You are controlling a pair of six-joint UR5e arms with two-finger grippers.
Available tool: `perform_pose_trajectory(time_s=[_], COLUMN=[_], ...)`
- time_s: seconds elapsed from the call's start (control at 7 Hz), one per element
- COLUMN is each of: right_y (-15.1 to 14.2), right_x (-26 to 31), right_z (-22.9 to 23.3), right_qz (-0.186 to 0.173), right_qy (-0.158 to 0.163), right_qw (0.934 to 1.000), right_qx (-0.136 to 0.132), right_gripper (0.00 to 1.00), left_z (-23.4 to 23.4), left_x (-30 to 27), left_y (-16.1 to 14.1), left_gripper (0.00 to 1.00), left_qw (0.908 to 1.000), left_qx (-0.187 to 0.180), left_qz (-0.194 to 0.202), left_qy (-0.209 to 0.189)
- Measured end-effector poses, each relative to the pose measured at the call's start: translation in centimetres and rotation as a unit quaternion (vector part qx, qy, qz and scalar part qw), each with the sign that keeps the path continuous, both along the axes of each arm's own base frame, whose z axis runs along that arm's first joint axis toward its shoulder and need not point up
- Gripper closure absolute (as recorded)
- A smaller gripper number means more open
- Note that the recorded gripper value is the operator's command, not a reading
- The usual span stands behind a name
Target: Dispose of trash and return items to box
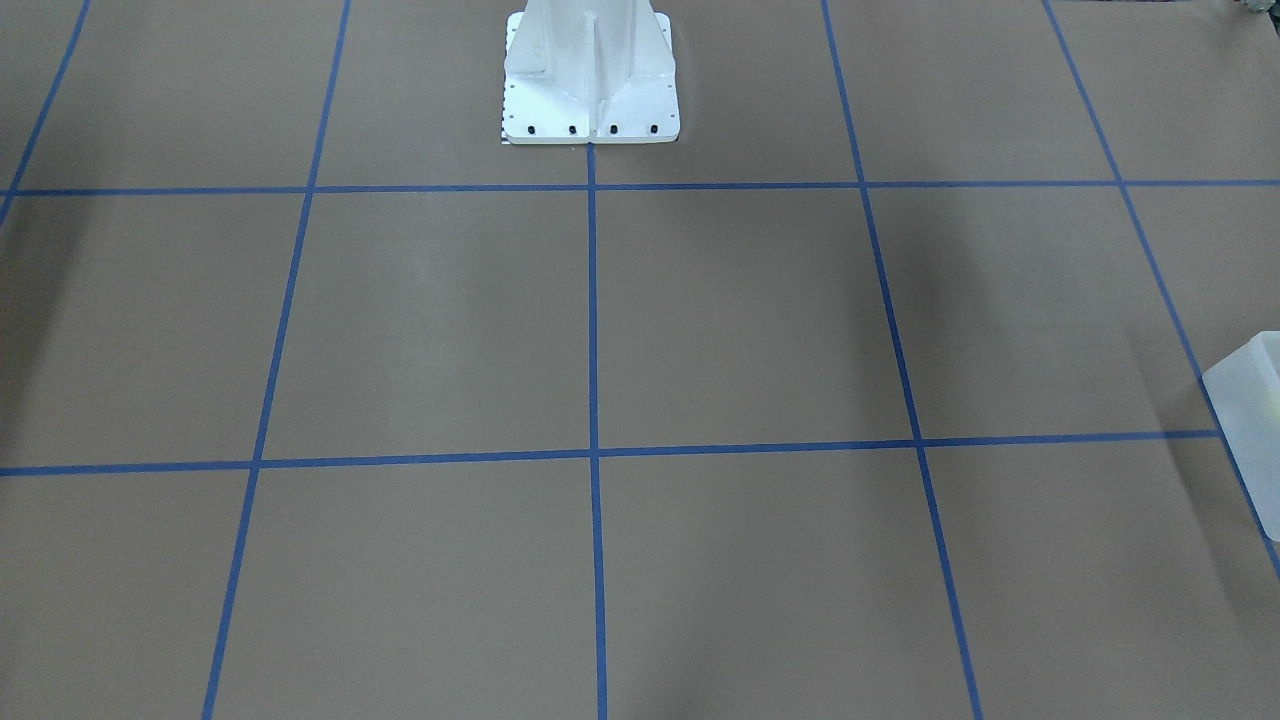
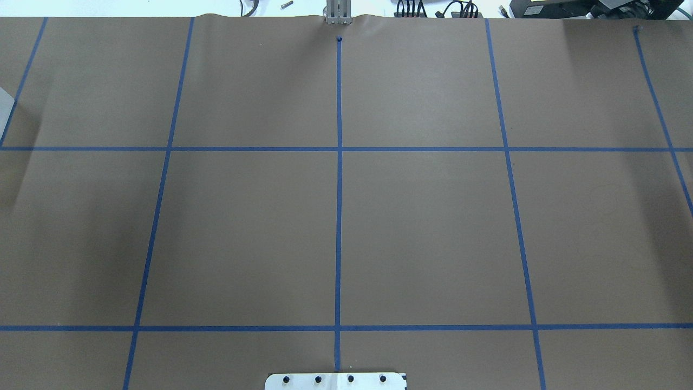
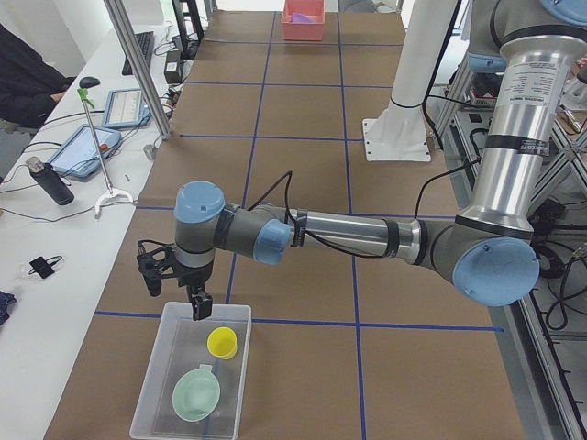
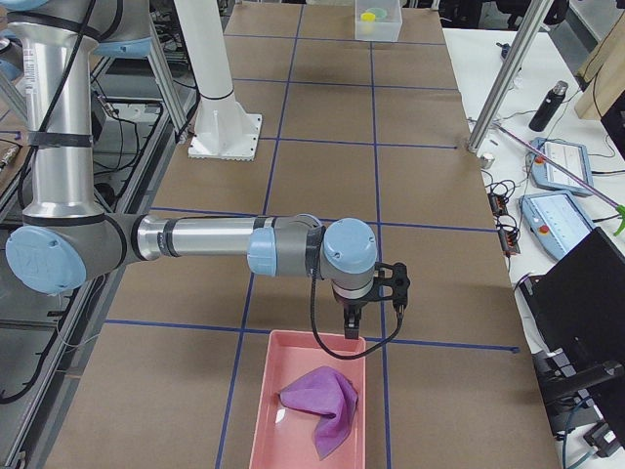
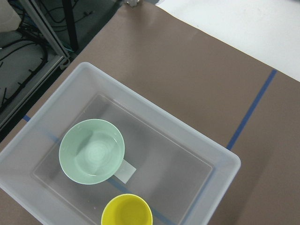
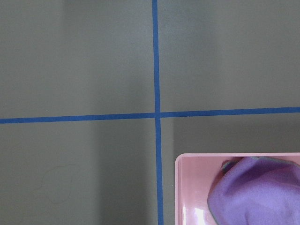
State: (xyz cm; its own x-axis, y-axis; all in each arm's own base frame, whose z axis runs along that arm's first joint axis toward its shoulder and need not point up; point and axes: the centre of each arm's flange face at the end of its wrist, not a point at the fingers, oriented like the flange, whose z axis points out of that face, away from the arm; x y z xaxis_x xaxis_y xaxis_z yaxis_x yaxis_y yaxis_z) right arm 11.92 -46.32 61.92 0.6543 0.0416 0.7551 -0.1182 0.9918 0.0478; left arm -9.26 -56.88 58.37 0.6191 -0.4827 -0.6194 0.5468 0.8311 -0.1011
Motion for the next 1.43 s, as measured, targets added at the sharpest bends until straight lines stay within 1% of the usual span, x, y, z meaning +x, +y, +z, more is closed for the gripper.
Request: perform_pose_trajectory(time_s=[0.14, 0.29, 0.43, 0.57, 0.71, 0.86, 1.0, 1.14, 1.29, 1.43], right_y=[0.3, 0.5, 0.4, 0.0, -0.8, -1.9, -3.0, -3.9, -4.2, -4.1], right_x=[-0.1, -0.1, -0.1, 0.0, -0.2, -1.5, -3.2, -4.7, -5.5, -5.8], right_z=[0.3, 0.3, 0.0, -0.4, -0.9, -1.6, -2.3, -3.2, -3.7, -4.1], right_qz=[-0.001, -0.001, 0.000, 0.001, -0.002, -0.011, -0.006, 0.014, 0.028, 0.033], right_qy=[0.000, -0.001, 0.000, 0.009, 0.024, 0.034, 0.034, 0.032, 0.029, 0.026], right_qw=[1.0000, 1.0000, 1.0000, 0.9999, 0.9997, 0.9994, 0.9992, 0.9980, 0.9966, 0.9961], right_qx=[-0.002, -0.001, 0.001, 0.004, 0.007, 0.004, -0.020, -0.054, -0.072, -0.078], right_gripper=[0.00, 0.00, 0.00, 0.00, 0.00, 0.00, 0.00, 0.00, 0.00, 0.00], left_z=[-0.2, -0.5, -0.9, -1.0, -0.6, 0.3, 1.1, 2.1, 3.5, 4.3], left_x=[0.6, 1.0, 1.4, 1.7, 1.8, 1.9, 1.8, 1.6, 1.6, 1.6], left_y=[1.3, 2.2, 2.5, 2.7, 3.1, 3.8, 4.5, 5.9, 7.9, 9.2], left_gripper=[0.02, 0.02, 0.02, 0.02, 0.02, 0.02, 0.02, 0.02, 0.02, 0.02], left_qw=[0.9982, 0.9945, 0.9903, 0.9857, 0.9805, 0.9724, 0.9631, 0.9590, 0.9587, 0.9586], left_qx=[0.033, 0.056, 0.072, 0.088, 0.104, 0.124, 0.141, 0.142, 0.134, 0.130], left_qz=[0.050, 0.087, 0.113, 0.138, 0.164, 0.197, 0.229, 0.245, 0.251, 0.254], left_qy=[0.004, 0.020, 0.036, 0.038, 0.031, 0.018, 0.008, 0.004, 0.003, 0.000])
